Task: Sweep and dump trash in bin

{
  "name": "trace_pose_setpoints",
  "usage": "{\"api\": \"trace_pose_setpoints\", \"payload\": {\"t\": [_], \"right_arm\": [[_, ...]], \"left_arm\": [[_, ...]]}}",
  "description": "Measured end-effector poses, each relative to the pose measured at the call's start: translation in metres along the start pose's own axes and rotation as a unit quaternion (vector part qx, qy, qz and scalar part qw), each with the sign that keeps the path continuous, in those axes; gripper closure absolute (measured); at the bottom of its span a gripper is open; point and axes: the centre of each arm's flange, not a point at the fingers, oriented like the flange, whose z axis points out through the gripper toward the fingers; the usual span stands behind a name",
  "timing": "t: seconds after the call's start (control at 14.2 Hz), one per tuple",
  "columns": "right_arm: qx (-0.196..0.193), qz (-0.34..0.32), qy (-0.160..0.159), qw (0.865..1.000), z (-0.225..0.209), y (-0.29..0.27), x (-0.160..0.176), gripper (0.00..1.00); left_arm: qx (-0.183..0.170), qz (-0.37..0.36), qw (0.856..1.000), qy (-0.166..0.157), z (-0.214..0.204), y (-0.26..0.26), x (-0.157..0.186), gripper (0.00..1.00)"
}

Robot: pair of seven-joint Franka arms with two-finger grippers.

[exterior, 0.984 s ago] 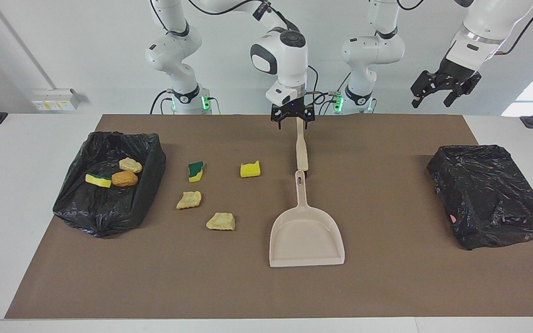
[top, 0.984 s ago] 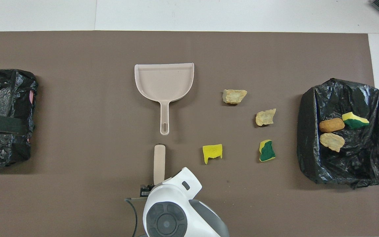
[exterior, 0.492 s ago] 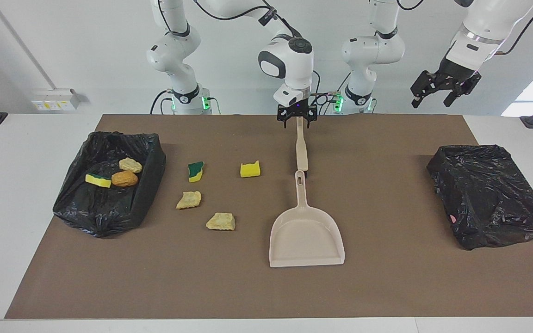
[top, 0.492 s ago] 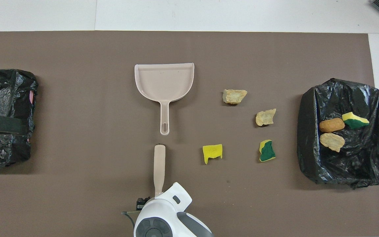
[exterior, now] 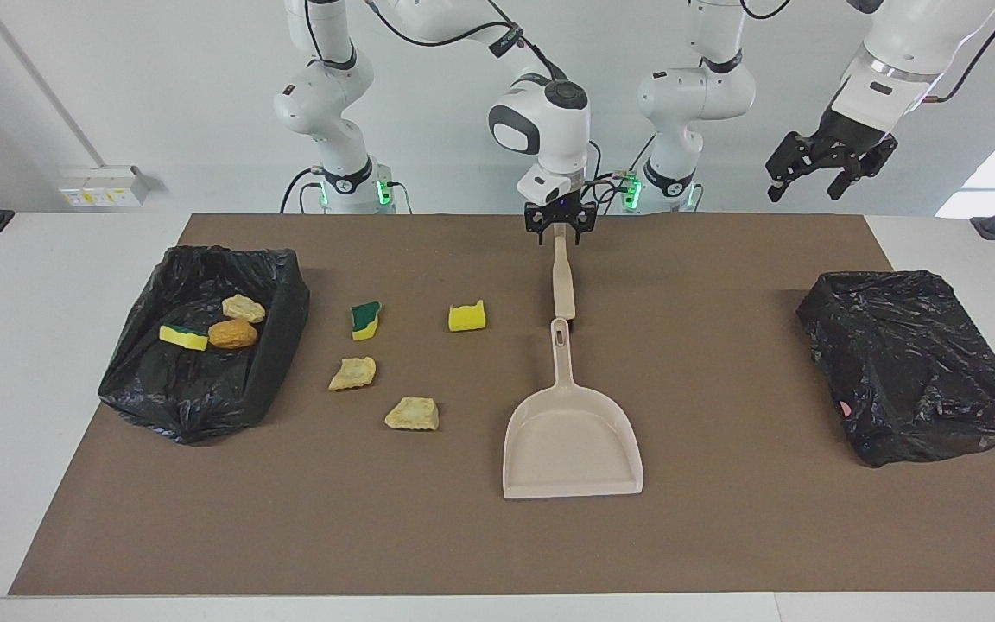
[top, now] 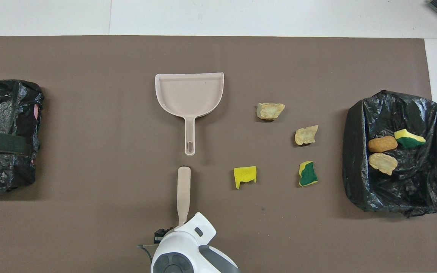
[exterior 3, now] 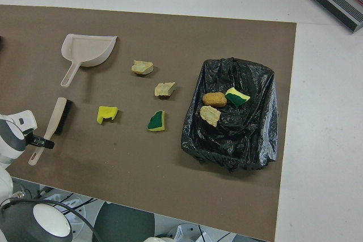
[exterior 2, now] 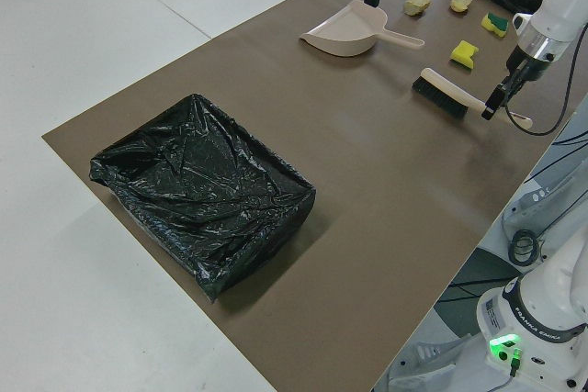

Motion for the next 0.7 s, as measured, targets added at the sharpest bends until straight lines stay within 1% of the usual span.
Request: {"api": "trace_pose_setpoints", "payload": {"t": [0.07,0.14,0.21,0.28,0.49,0.7], "right_arm": [[0.0,0.0,0.0,1.0,0.0,0.0,0.0,0.46],[0.0,0.0,0.0,1.0,0.0,0.0,0.0,0.57],[0.0,0.0,0.0,1.0,-0.001,0.0,0.0,0.67],[-0.003,0.001,-0.002,1.0,0.0,0.0,0.0,0.74],[-0.024,0.006,-0.013,1.0,-0.004,0.005,0.004,0.74],[-0.044,0.023,-0.026,0.998,-0.022,0.019,0.018,0.74]], "left_arm": [[-0.002,0.0,1.0,0.016,0.0,0.0,0.004,0.0],[-0.003,0.0,1.0,0.03,0.0,0.0,0.008,0.0],[-0.004,-0.001,0.999,0.037,0.001,0.0,0.011,0.0],[-0.004,-0.001,0.999,0.041,0.001,0.0,0.013,0.0],[-0.005,-0.001,0.999,0.046,0.001,0.0,0.014,0.0],[-0.005,0.0,0.999,0.051,0.004,0.003,0.018,0.0]]}}
